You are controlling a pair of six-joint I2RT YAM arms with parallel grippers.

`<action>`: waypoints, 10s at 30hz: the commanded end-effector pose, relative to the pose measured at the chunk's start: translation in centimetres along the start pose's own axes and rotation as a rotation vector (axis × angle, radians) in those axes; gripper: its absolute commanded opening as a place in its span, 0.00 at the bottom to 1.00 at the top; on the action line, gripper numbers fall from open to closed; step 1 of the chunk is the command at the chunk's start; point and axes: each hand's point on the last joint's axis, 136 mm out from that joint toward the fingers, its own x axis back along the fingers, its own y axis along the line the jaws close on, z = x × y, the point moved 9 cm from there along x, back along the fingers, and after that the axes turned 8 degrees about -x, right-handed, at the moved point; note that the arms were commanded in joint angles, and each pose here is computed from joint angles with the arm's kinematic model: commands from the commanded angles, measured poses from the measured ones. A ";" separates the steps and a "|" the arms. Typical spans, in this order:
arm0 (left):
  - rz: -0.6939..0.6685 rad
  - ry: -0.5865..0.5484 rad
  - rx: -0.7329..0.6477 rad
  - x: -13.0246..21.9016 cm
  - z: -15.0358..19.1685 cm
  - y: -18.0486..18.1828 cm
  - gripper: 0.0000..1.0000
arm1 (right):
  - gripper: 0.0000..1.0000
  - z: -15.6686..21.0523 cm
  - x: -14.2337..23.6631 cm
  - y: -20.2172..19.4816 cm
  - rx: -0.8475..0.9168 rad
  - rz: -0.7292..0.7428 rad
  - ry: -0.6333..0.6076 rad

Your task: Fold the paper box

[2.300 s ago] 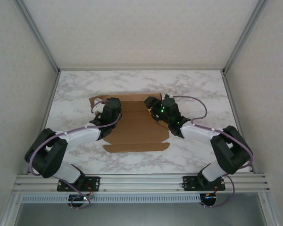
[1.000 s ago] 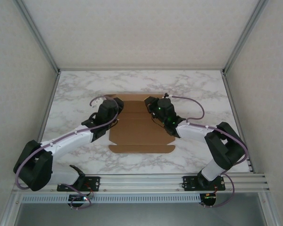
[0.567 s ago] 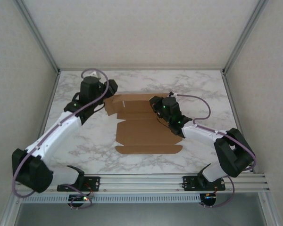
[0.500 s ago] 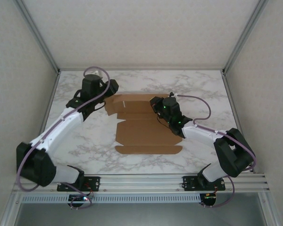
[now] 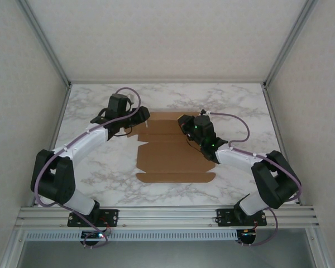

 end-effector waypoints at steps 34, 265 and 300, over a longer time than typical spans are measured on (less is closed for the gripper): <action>-0.072 -0.170 0.162 3.9 2.9 5.0 0.49 | 0.06 -0.6 -0.3 -1.8 0.040 0.100 0.020; -0.435 -0.404 -0.170 1.1 3.5 -0.3 0.03 | 0.07 0.1 0.6 -1.0 0.282 0.075 0.087; -0.340 -0.481 -0.353 9.7 -0.1 6.1 0.53 | 0.06 -3.6 -0.3 -0.5 0.419 -0.017 0.388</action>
